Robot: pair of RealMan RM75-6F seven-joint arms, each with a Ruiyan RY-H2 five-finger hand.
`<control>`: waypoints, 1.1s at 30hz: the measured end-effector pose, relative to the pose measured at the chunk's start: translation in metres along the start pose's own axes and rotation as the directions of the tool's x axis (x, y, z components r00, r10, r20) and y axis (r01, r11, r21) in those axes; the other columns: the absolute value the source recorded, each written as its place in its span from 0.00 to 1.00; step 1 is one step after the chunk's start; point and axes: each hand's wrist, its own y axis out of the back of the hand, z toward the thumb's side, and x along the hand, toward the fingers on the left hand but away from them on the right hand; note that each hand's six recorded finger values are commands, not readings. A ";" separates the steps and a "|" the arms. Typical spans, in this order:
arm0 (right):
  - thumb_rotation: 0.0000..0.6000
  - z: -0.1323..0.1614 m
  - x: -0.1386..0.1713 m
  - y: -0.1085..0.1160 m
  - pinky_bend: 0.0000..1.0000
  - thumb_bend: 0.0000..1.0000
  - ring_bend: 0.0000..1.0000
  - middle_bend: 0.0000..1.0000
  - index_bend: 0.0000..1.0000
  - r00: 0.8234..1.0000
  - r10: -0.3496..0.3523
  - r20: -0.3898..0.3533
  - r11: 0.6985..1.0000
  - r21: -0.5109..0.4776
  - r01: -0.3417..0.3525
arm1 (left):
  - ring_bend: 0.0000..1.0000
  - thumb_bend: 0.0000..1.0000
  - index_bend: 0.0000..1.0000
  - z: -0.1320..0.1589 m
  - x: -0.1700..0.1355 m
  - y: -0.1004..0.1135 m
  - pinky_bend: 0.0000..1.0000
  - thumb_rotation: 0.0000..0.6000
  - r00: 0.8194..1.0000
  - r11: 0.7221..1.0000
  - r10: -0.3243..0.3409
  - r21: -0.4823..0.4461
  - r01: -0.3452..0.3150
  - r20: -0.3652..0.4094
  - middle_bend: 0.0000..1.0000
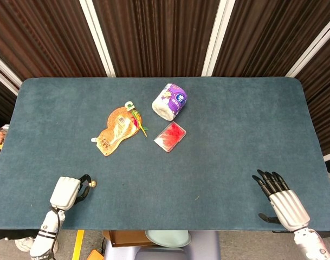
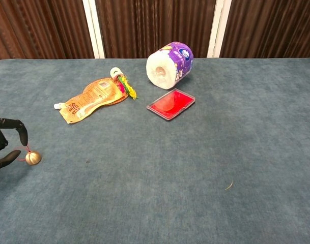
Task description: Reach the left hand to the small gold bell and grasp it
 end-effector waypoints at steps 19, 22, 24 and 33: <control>1.00 0.001 -0.003 -0.003 0.00 0.18 0.00 0.00 0.00 1.000 0.004 0.010 1.000 0.007 -0.004 | 0.95 0.42 0.49 -0.004 0.013 -0.014 0.96 1.00 1.000 0.999 -0.029 0.024 0.029 -0.013 1.00; 1.00 0.001 -0.003 -0.003 0.00 0.18 0.00 0.00 0.00 1.000 0.005 0.011 1.000 0.007 -0.005 | 0.95 0.42 0.50 -0.003 0.015 -0.017 0.96 1.00 0.999 0.999 -0.036 0.027 0.036 -0.013 1.00; 1.00 0.000 -0.003 -0.003 0.00 0.18 0.00 0.00 0.00 1.000 0.004 0.011 1.000 0.007 -0.004 | 0.95 0.42 0.51 -0.003 0.016 -0.018 0.96 1.00 0.999 0.999 -0.036 0.029 0.037 -0.013 1.00; 1.00 0.000 -0.002 -0.001 0.00 0.18 0.00 0.00 0.00 1.000 -0.002 0.012 1.000 0.003 0.002 | 0.95 0.42 0.54 -0.003 0.017 -0.018 0.96 1.00 1.000 0.999 -0.028 0.030 0.029 -0.014 1.00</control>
